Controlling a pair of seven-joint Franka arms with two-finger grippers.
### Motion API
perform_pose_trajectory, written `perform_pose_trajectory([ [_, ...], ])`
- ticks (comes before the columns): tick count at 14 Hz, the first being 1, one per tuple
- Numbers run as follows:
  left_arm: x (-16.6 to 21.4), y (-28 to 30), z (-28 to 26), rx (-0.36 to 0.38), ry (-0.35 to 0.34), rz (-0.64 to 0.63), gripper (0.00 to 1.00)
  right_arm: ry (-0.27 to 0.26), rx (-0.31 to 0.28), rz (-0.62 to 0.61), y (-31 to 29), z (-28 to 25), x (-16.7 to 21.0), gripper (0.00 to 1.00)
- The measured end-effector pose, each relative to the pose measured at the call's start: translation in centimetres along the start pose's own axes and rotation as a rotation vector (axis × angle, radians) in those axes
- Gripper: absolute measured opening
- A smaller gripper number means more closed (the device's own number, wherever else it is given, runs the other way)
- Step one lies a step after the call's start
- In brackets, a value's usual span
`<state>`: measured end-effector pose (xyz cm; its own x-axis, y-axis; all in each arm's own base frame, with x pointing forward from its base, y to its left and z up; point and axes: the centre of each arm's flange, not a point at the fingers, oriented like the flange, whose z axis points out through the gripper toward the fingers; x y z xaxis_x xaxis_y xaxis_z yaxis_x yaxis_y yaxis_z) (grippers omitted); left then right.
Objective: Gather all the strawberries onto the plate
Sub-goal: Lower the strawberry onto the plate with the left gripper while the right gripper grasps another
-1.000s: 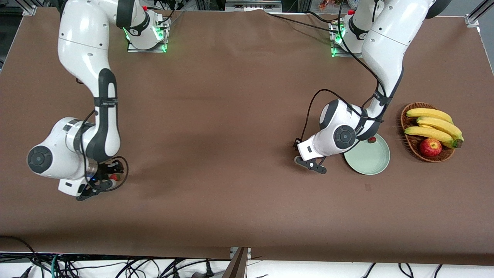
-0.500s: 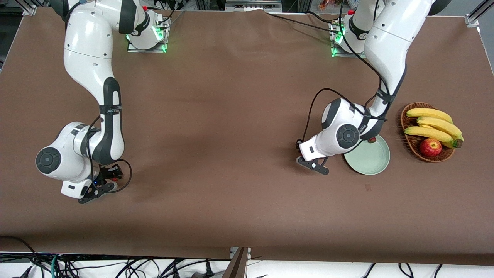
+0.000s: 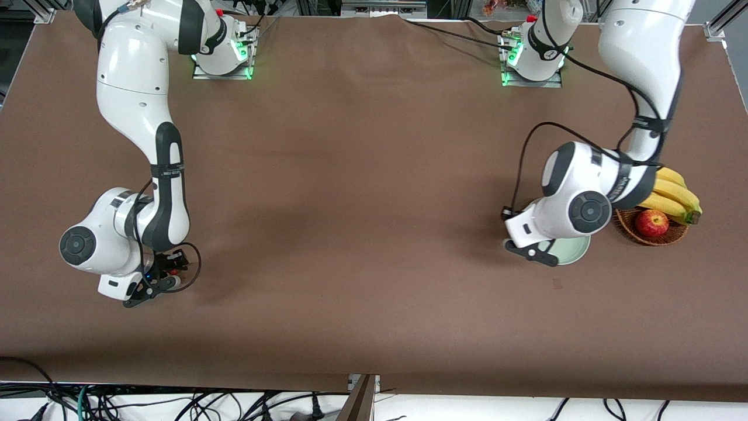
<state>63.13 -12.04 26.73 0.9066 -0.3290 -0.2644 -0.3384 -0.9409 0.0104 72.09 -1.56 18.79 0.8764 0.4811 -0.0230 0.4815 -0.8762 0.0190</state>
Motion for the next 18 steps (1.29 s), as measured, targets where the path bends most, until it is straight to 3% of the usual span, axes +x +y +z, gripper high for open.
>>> perform_pose_trajectory([
  [1, -0.4, -1.4, 0.5, 0.033, -0.019, 0.005, 0.34, 0.002, 0.002, 0.001, 0.0, 0.0, 0.0, 0.41],
  [4, -1.0, -5.6, 2.4, 0.099, -0.06, 0.091, 0.34, 0.01, 0.004, -0.005, -0.5, -0.3, 0.5, 0.38],
  [9, -0.7, -12.3, 6.6, 0.101, 0.009, 0.305, 0.34, -0.01, 0.051, 0.036, -3.3, -1.4, 2.0, 0.38],
  [12, -0.9, -14.6, 8.3, 0.093, 0.029, 0.352, 0.34, -0.04, 0.102, 0.105, -7.0, -3.6, 3.8, 0.38],
  [14, -0.7, -14.2, 8.2, 0.091, 0.032, 0.362, 0.48, -0.049, 0.12, 0.145, -9.5, -5.1, 5.0, 0.38],
  [18, -0.5, -13.6, 7.6, 0.092, 0.038, 0.371, 0.87, -0.058, 0.135, 0.225, -14.1, -6.6, 6.6, 0.38],
])
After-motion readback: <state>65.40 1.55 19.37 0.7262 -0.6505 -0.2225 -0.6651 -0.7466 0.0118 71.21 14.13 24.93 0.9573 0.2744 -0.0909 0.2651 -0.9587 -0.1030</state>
